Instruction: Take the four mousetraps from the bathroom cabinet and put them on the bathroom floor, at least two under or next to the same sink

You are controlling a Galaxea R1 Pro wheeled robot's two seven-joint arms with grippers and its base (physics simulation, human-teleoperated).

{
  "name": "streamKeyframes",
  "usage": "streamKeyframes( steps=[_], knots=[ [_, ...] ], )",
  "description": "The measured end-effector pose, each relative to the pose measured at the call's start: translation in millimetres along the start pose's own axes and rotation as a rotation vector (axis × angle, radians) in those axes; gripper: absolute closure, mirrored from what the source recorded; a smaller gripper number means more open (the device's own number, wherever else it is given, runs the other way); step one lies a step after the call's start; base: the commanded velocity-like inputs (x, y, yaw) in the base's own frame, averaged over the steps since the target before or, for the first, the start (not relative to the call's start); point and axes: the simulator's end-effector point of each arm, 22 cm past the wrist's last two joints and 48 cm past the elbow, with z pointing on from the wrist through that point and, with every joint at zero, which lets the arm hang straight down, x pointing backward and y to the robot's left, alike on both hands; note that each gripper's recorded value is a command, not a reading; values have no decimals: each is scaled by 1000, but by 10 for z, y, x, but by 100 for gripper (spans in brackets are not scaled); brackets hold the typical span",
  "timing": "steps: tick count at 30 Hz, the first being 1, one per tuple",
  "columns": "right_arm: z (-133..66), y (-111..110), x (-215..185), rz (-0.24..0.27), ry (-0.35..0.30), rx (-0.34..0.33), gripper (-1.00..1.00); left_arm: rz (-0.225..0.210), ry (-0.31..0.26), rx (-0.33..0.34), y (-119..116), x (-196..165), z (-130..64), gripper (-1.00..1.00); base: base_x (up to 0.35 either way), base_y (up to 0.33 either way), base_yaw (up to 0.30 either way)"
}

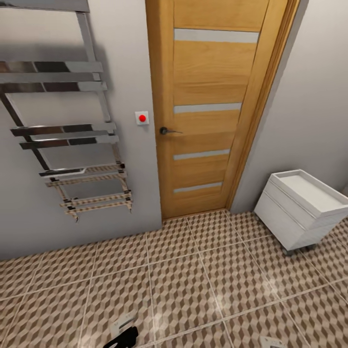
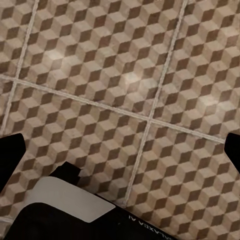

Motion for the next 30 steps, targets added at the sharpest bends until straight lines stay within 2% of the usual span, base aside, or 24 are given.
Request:
streamKeyframes(
  steps=[9, 30],
  knots=[
    [11, -29, 22, -1, 4, 10, -100, 3, 0, -19, 115, -19, 37, -100, 0, 0, 267],
    [34, -29, 80, -3, 17, 12, -100, 6, 15, -29, 121, 56, 49, -100, 0, 0, 270]
  ],
)
